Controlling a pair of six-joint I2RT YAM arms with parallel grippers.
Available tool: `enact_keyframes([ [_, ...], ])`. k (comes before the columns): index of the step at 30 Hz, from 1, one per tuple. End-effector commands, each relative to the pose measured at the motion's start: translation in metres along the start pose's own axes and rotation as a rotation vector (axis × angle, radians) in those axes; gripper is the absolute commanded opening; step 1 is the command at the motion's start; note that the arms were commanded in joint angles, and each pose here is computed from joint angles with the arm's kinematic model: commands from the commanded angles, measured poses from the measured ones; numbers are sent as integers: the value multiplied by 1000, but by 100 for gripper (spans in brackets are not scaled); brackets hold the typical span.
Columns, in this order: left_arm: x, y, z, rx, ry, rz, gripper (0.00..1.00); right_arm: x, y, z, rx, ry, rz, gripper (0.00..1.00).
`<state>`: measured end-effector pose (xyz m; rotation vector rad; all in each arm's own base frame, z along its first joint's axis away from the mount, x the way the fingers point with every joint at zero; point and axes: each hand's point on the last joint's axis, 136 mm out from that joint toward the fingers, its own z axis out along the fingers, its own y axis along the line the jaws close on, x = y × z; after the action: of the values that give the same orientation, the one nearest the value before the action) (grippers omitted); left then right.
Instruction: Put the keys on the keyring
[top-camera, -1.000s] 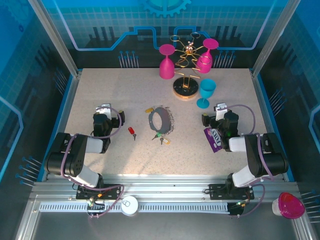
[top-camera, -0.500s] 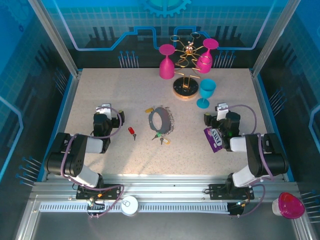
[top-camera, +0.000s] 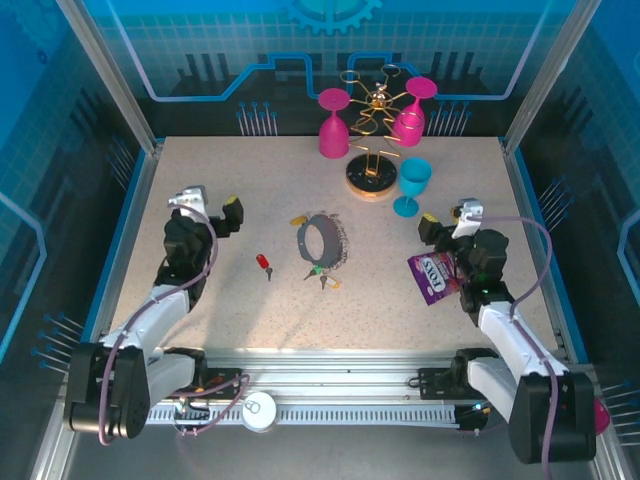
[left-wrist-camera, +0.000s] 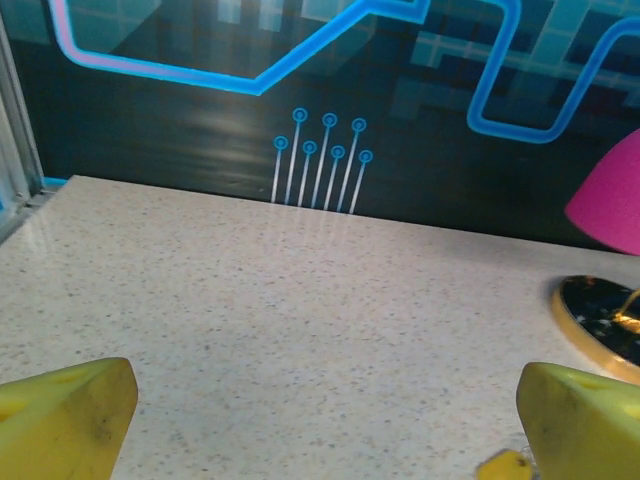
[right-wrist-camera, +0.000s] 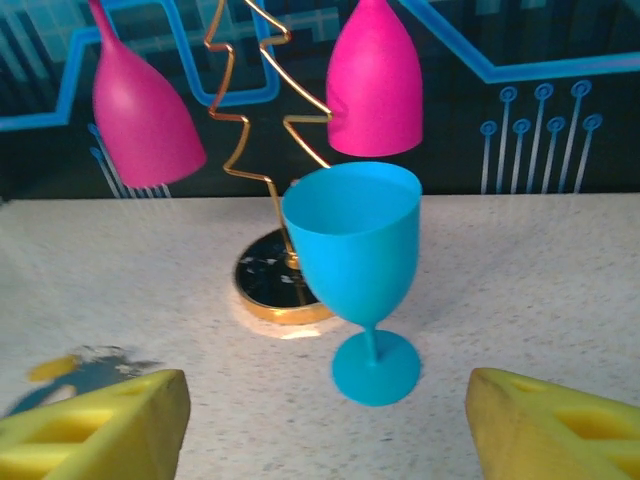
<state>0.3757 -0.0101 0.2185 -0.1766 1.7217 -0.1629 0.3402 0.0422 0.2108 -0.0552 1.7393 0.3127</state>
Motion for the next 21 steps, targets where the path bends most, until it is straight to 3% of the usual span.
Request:
enact_keyframes([
  [1,8,-19,-4,81,146,-93,98,20,19,-13,-86,144,184,69],
  [8,22,-78,-2,312,355,-228,91,32,60,-35,-205,192,268,62],
  [11,38,-112,-1,372,428,-119,89,46,67,-39,-200,255,281,59],
  [15,71,-146,11,377,553,141,85,64,65,-40,-148,378,305,58],
  [21,113,-180,38,377,785,335,77,72,60,-40,-99,438,324,58],
])
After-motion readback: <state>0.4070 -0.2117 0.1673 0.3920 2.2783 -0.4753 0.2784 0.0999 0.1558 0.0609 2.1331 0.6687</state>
